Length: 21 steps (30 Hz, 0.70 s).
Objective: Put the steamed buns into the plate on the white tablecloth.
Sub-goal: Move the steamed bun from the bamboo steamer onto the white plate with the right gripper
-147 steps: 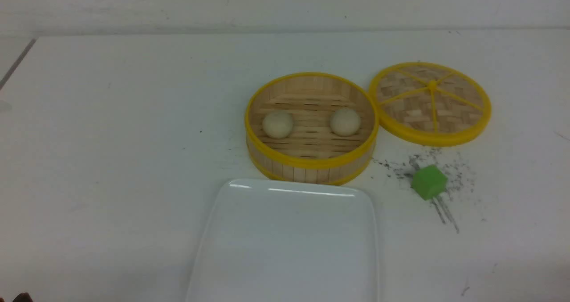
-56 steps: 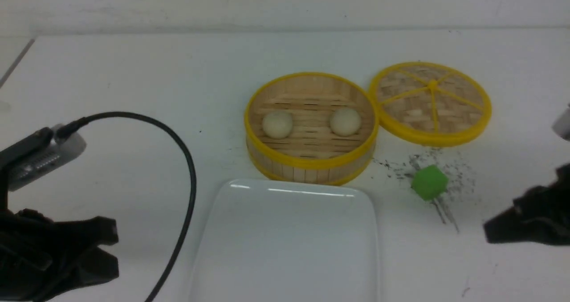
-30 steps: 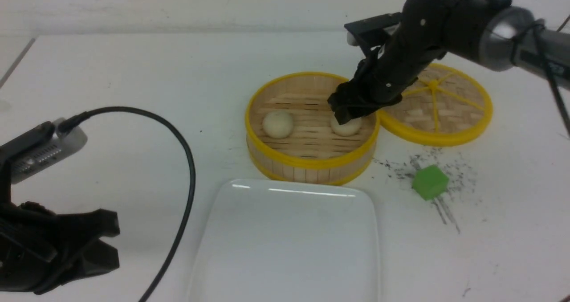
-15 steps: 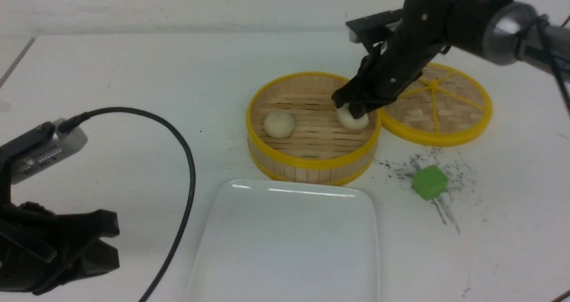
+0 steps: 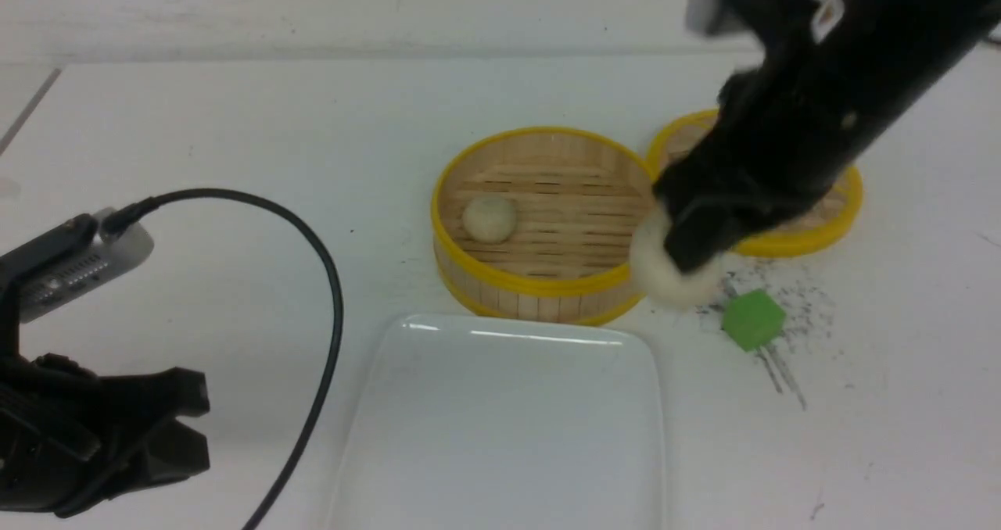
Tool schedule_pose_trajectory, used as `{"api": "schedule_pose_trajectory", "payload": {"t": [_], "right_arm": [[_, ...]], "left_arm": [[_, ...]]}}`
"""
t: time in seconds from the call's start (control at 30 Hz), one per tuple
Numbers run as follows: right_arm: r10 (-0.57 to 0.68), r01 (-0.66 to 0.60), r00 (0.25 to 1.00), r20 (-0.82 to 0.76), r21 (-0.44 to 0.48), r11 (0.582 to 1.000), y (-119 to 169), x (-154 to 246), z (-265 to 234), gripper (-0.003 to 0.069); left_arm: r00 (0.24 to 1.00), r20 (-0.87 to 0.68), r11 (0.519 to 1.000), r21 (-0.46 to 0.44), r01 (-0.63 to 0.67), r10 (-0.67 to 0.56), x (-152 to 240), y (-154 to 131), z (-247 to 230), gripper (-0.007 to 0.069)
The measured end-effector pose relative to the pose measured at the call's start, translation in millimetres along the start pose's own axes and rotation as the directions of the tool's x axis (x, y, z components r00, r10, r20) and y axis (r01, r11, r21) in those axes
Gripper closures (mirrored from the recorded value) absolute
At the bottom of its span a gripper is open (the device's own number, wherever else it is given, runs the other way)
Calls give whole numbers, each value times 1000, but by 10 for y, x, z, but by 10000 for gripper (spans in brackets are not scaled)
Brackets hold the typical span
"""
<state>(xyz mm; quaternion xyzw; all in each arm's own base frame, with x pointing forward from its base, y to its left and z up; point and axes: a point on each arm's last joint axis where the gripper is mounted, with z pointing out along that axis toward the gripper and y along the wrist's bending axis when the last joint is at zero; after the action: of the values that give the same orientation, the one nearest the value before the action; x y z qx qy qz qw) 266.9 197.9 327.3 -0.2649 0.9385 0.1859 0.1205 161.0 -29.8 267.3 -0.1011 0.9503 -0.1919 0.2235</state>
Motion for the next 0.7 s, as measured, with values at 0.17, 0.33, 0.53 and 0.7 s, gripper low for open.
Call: {"api": "schedule_pose_trajectory", "payload": {"t": [0.17, 0.33, 0.53, 0.7], "right_arm": [[-32, 32, 999, -29, 21, 999, 100, 213, 646, 562], [0, -1, 1000, 14, 70, 998, 5, 280, 1197, 400], [39, -38, 999, -11, 83, 996, -6, 252, 1237, 167], [-52, 52, 999, 2, 116, 992, 139, 107, 623, 113]], "left_arm": [[1000, 13, 1000, -17, -14, 14, -12, 15, 0, 529], [999, 24, 999, -25, -21, 22, -22, 22, -1, 517], [999, 30, 999, -24, -27, 28, -45, 6, -28, 469], [996, 69, 999, -3, -53, 53, -220, -119, -199, 354]]}}
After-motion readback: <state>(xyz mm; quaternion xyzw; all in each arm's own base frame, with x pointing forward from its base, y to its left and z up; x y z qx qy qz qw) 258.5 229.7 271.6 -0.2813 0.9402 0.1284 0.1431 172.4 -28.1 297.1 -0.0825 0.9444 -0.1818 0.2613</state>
